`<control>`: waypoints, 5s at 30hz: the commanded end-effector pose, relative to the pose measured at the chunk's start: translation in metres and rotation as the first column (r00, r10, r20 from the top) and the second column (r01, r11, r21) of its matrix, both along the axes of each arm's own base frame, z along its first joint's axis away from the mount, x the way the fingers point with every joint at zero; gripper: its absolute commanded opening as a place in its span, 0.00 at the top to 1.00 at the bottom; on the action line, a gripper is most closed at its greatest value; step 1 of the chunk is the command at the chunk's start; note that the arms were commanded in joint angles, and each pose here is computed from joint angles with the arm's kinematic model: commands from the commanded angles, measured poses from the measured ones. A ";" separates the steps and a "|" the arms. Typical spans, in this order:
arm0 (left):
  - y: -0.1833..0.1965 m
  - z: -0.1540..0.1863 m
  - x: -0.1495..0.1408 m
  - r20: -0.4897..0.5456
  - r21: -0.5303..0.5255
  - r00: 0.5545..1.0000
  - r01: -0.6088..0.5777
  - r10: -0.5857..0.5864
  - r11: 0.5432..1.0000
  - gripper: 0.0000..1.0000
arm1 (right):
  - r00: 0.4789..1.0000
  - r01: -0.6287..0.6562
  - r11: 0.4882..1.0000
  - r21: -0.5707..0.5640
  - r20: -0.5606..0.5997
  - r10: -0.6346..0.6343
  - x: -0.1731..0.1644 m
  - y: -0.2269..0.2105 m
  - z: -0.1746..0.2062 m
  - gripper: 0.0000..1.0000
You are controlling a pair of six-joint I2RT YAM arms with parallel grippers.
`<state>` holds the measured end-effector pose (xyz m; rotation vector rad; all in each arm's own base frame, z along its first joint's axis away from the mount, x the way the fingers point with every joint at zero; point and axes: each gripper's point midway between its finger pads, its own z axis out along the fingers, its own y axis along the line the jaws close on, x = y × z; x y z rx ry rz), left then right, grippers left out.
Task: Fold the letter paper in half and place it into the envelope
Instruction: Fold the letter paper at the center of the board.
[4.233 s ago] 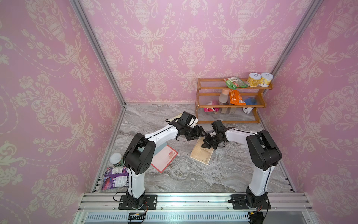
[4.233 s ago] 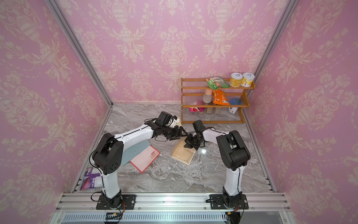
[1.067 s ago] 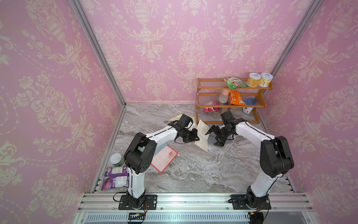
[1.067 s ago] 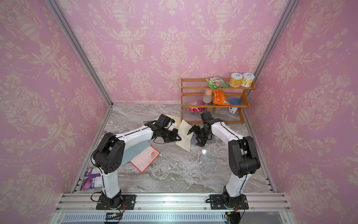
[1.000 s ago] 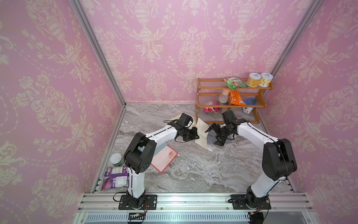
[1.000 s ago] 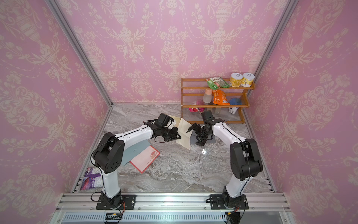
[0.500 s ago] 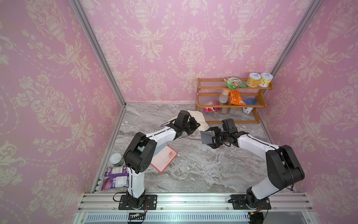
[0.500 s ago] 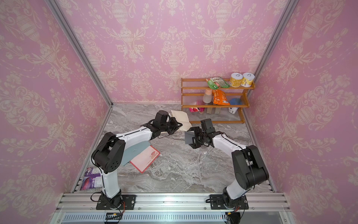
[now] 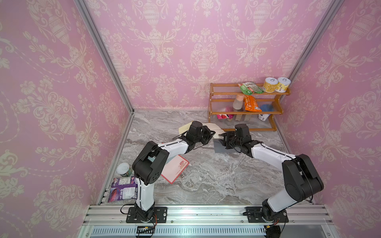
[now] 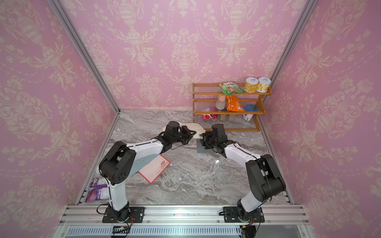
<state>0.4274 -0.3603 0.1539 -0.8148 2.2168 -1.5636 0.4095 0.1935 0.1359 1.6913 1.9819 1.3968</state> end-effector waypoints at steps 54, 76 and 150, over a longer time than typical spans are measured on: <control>0.019 -0.020 0.039 0.057 0.117 0.998 0.028 -0.035 0.993 0.95 | 0.993 -0.103 0.994 -0.043 0.045 0.105 -0.051 -0.017 0.028 1.00; 0.051 -0.022 0.069 0.065 0.121 0.998 -0.010 0.002 0.993 1.00 | 0.991 -0.120 0.990 -0.069 0.051 0.124 -0.051 -0.017 0.033 1.00; 0.079 -0.060 0.031 -0.303 0.137 0.953 0.024 0.019 0.990 1.00 | 0.962 -0.134 0.981 -0.138 0.221 0.162 -0.012 0.016 0.064 1.00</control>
